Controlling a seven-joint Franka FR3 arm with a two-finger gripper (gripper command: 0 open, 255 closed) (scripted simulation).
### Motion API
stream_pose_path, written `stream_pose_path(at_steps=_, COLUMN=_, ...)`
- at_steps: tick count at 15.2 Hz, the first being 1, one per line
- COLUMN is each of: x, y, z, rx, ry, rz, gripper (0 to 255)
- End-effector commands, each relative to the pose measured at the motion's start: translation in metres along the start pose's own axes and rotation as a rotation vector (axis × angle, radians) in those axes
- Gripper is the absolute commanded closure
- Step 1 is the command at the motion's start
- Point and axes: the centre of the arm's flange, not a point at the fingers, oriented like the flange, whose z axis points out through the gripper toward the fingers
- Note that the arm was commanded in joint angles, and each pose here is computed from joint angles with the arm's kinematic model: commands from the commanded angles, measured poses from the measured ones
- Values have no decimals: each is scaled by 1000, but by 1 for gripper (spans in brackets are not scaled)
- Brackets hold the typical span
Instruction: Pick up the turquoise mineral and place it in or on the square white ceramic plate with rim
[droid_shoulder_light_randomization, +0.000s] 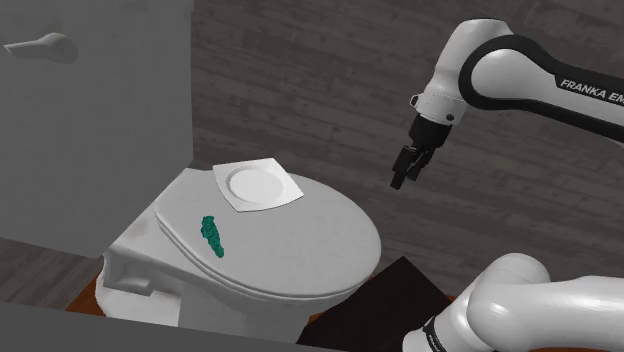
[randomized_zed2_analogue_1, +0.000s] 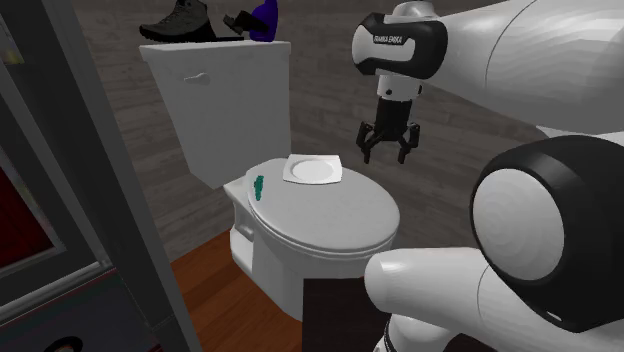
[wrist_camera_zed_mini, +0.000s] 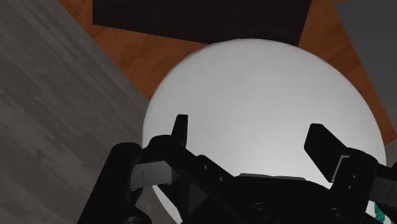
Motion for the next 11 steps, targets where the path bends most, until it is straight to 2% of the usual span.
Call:
stream_pose_path(at_steps=1, x=0, y=0, z=0, rx=0, ry=0, rz=0, gripper=0)
stream_pose_path(at_steps=11, x=62, y=-105, z=50, rx=-21, ry=36, rz=7, gripper=0)
